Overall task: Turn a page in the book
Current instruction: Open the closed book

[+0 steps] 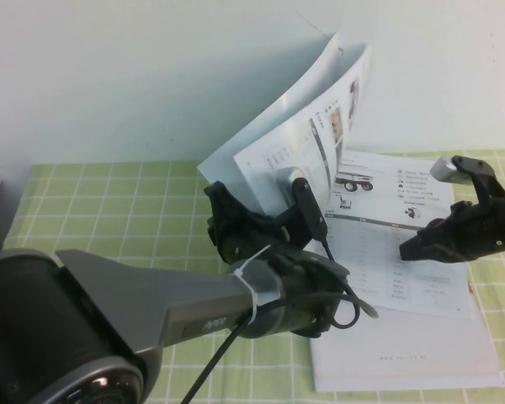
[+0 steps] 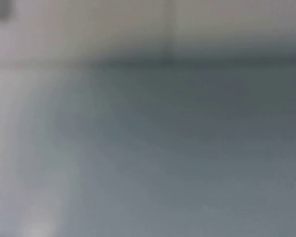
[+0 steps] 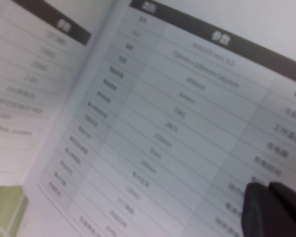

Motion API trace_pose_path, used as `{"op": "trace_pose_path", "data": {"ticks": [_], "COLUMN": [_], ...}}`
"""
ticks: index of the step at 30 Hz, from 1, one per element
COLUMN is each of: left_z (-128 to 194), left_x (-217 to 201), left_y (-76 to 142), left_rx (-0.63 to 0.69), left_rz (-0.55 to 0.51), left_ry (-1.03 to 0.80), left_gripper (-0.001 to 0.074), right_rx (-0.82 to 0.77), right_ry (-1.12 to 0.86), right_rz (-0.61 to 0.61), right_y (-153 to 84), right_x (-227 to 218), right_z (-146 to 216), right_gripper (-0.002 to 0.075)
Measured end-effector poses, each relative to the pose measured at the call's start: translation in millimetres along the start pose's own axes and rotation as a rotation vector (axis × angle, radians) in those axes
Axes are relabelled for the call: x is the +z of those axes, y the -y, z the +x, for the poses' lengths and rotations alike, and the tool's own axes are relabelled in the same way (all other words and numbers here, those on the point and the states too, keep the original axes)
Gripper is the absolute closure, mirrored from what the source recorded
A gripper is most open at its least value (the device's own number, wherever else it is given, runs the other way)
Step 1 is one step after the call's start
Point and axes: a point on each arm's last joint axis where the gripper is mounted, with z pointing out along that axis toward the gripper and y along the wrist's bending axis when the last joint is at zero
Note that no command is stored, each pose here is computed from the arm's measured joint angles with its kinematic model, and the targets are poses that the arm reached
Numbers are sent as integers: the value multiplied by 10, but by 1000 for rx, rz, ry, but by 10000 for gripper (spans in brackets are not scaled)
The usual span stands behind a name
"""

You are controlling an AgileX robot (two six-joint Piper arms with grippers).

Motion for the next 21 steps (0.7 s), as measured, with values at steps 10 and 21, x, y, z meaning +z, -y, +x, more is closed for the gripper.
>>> {"op": "trace_pose_path", "data": {"ticks": [10,21], "left_z": [-21,23], "left_x": [0,0], "left_y": [19,3], "left_rx": [3,-11], "left_rz": [21,3], "left_ry": [23,-26], "left_gripper": [738,738], "right_rx": [-153,-347], "right_ry": [89,145], "right_rz": [-62,-82], "right_y": [-375,-934], "right_x": [117,336], "right_z": [-363,-679], "right_gripper": [728,728]}}
